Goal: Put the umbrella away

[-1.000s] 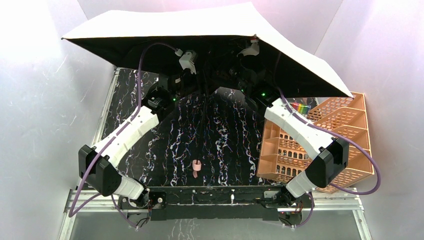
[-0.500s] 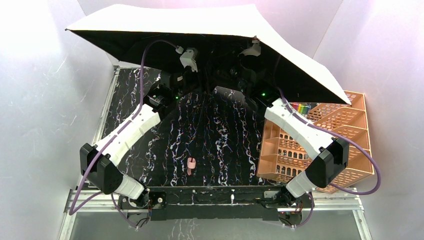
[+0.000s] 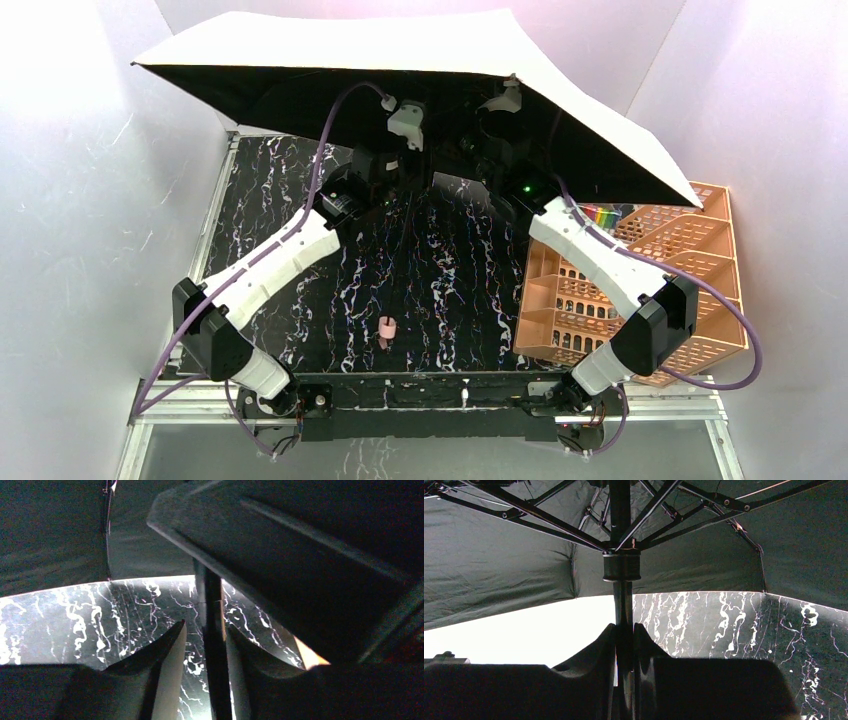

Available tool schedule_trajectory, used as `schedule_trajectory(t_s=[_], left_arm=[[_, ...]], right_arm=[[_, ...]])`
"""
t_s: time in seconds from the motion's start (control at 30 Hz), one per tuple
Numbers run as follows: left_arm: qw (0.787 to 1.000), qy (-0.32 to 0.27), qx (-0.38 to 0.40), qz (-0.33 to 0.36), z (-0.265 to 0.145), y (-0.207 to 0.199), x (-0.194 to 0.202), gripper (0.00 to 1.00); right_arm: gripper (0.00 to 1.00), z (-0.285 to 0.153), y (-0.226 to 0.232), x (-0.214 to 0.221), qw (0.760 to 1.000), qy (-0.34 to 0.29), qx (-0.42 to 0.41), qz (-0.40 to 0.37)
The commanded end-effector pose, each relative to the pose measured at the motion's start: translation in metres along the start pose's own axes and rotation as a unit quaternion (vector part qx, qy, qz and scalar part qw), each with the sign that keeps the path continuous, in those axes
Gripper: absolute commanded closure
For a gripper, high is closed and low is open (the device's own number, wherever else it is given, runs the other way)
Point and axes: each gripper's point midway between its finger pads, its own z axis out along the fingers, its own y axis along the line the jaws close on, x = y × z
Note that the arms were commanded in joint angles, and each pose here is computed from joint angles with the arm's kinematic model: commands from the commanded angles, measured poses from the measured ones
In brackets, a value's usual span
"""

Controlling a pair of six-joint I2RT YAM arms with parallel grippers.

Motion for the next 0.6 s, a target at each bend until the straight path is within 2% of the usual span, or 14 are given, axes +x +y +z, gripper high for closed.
schedule_trajectory(t_s=[0.0,0.03,0.1,0.13,0.2,0.23,0.27,0.4,0.47,0.57], left_arm=[[0.999,-0.023,-0.034,0.025,-0.002,0.006,-0.017,0.70],[0.999,-0.023,-0.035,0.025,-0.001,0.006,-0.017,0.76],[0.999,-0.024,-0.036,0.024,-0.001,0.006,-0.019,0.96],[0.999,-0.025,-0.040,0.019,-0.002,0.007,-0.020,1.00],[0.998,-0.030,-0.045,0.008,-0.006,0.008,-0.023,1.00],[0.998,-0.032,-0.045,0.003,-0.009,0.008,-0.026,1.00],[0.998,-0.037,-0.042,-0.003,-0.012,0.008,-0.030,1.00],[0.998,-0.059,0.001,-0.036,-0.029,-0.008,-0.056,1.00],[0.996,-0.065,0.030,-0.047,-0.035,-0.019,-0.070,1.00],[0.992,-0.079,0.071,-0.065,-0.045,-0.035,-0.087,1.00]], right_arm=[[1.00,-0.008,0.029,-0.024,0.999,-0.031,-0.036,0.016],[1.00,-0.008,0.029,-0.023,0.999,-0.029,-0.036,0.015],[1.00,-0.008,0.027,-0.022,0.999,-0.028,-0.035,0.014],[1.00,-0.010,0.026,-0.021,0.999,-0.028,-0.036,0.014],[1.00,-0.014,0.025,-0.021,0.998,-0.034,-0.043,0.013],[0.96,-0.017,0.024,-0.022,0.998,-0.040,-0.047,0.011],[0.90,-0.021,0.024,-0.025,0.997,-0.051,-0.055,0.005],[0.58,-0.040,0.034,-0.037,0.990,-0.088,-0.106,-0.036],[0.49,-0.047,0.038,-0.036,0.986,-0.088,-0.124,-0.060],[0.41,-0.062,0.046,-0.035,0.979,-0.092,-0.165,-0.081]])
